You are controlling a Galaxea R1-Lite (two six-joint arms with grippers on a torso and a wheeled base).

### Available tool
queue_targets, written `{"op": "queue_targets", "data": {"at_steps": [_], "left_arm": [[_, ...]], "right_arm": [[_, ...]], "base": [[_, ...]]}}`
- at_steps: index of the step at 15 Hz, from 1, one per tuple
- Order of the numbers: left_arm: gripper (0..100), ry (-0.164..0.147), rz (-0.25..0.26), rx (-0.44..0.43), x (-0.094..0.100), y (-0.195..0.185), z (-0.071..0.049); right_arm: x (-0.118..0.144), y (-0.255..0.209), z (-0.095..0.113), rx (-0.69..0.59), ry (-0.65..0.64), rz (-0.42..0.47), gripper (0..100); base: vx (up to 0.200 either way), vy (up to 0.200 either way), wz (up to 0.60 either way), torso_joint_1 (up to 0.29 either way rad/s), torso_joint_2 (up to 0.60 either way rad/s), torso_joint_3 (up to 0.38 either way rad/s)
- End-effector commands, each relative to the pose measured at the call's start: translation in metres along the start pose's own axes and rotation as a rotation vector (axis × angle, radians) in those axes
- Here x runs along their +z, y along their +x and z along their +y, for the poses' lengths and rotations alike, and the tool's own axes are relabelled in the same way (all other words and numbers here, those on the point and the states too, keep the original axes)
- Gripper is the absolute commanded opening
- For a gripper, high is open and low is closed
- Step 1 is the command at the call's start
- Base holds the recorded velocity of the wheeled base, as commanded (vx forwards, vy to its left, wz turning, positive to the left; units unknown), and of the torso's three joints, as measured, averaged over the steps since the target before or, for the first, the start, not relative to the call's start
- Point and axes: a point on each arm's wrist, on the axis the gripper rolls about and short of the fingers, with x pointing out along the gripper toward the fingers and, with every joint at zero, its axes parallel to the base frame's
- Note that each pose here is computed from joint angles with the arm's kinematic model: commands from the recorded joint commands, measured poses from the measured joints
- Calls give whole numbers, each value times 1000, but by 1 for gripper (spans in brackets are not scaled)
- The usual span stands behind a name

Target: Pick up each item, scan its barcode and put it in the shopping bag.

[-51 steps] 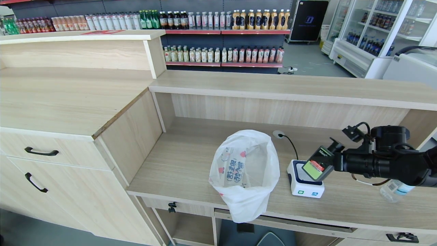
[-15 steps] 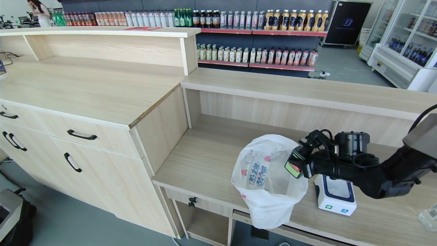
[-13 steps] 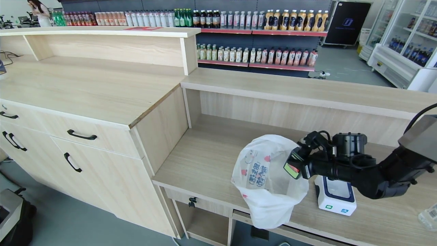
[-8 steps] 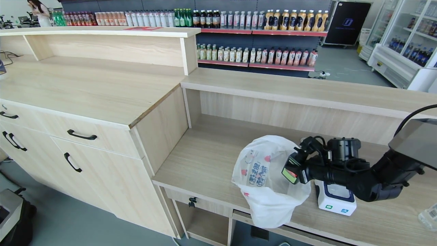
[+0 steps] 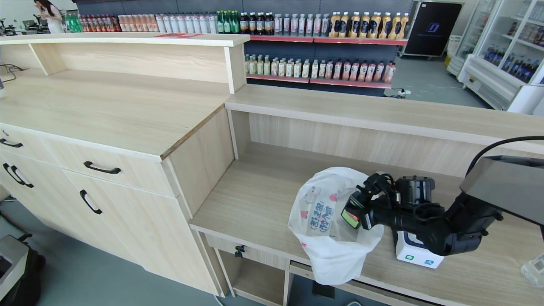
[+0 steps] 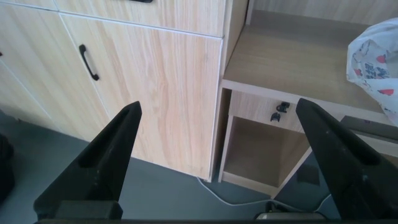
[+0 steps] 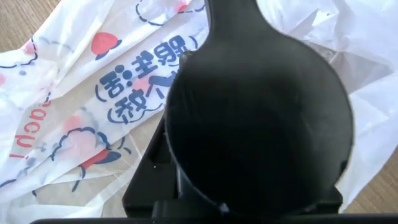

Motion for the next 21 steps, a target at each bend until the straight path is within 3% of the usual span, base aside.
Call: {"op": "queue_targets", "data": {"at_steps": [1,2,3,6,8,10,12,15,17,21], "left_arm": [[100,0,0,0,0,0,0],[100,0,0,0,0,0,0],[100,0,0,0,0,0,0],[100,0,0,0,0,0,0],[100,0,0,0,0,0,0],[100,0,0,0,0,0,0],[100,0,0,0,0,0,0],[100,0,0,2,0,0,0],[100,0,0,0,0,0,0],[100,0,0,0,0,0,0]], "right_arm": [[-8,5,2,9,6,19,0],[-13,6,2,12,8,29,0],[-14,6,2,11,10,31,100],[3,-2,0,-3,35,-10,100],[48,-29,-4,-34,50,-122,100],[82,-86,-2,-75,49,-155,100],[93,-133,-5,-145,6,-179,100],[88,-213,0,-316,-56,-216,100],[75,-255,7,-468,-99,-92,100],[61,-287,19,-604,-30,37,100]], "base": [[0,0,0,0,0,0],[0,0,0,0,0,0],[0,0,0,0,0,0],[0,0,0,0,0,0],[0,0,0,0,0,0],[0,0,0,0,0,0],[0,0,0,0,0,0],[0,0,0,0,0,0],[0,0,-600,-22,36,22],[0,0,-600,-174,334,149]]}}
